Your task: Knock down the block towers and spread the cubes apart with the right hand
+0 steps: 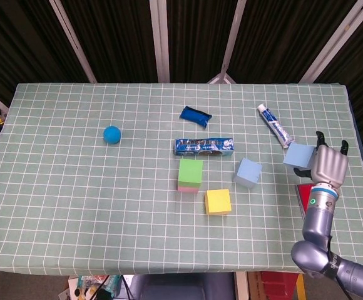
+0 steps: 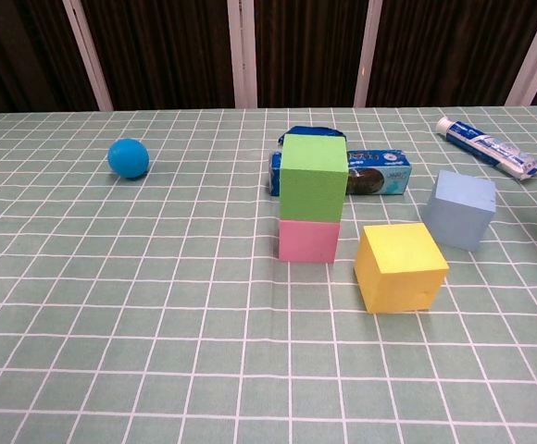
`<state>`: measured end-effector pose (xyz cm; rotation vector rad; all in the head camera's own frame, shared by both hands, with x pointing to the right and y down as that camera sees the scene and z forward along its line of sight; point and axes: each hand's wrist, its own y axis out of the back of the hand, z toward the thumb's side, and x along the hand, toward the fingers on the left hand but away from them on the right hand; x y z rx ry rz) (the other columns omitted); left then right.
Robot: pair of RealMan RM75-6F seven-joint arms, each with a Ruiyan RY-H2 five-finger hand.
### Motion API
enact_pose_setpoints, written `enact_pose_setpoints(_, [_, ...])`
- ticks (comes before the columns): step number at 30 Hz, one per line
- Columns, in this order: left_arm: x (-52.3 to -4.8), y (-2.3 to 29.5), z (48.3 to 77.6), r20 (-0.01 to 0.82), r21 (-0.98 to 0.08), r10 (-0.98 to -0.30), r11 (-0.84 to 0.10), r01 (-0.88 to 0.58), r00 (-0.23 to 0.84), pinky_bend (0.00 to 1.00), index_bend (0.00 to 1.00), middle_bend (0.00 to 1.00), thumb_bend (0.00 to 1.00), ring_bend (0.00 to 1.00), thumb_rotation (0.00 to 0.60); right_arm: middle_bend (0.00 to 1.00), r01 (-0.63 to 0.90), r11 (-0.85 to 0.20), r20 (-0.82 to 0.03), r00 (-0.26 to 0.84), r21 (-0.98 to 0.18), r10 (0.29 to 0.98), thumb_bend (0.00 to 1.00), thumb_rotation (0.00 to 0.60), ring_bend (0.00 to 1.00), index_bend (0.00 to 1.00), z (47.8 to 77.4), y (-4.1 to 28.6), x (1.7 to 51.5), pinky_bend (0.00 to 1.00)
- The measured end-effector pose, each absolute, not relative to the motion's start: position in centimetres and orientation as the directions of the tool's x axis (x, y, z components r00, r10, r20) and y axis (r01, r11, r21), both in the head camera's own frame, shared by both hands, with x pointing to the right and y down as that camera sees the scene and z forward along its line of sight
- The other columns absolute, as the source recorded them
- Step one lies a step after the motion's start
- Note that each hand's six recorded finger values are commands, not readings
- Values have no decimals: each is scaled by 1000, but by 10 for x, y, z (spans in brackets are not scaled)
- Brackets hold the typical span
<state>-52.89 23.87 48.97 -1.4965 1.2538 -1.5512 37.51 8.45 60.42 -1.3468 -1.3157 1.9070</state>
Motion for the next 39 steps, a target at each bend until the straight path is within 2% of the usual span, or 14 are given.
enact_pose_setpoints(4, [-529,239,489,367,-925,-918,-342,-166,-149,0,106,0,255,0,600,633,239,-467,-524,-390,-852,757,131,600,564,148,606,99,388,38])
enact_pose_setpoints(9, [-530,240,487,360,-927,-920,-335,-169,-154,0,106,0,254,0,600,633,342,-441,-548,-359,-830,755,131,600,514,151,605,117,408,38])
enact_pose_setpoints(16, [-532,240,485,357,-928,-920,-329,-174,-161,0,106,0,255,0,600,629,347,-466,-572,-341,-814,746,131,600,454,151,604,137,441,38])
enact_pose_setpoints(20, [-531,240,486,359,-928,-920,-332,-171,-159,0,107,0,255,0,600,584,364,-459,-574,-341,-811,744,131,600,405,151,604,144,448,24])
enact_pose_setpoints(24, [-531,240,486,358,-928,-920,-332,-171,-158,0,107,0,254,0,600,486,386,-450,-578,-342,-806,741,131,600,338,151,608,150,456,4])
enact_pose_setpoints(27, [-532,241,485,356,-928,-921,-329,-173,-160,0,107,0,254,0,600,346,393,-456,-587,-339,-798,735,131,600,241,139,614,153,461,0])
enact_pose_setpoints(31, [-532,241,484,353,-929,-921,-325,-174,-163,0,107,0,255,0,600,171,407,-481,-614,-320,-777,721,129,600,135,74,621,158,461,0])
enact_pose_setpoints(39, [-532,240,485,354,-929,-921,-327,-173,-162,0,107,0,255,0,600,50,420,-485,-622,-300,-767,723,127,600,68,21,625,158,461,0])
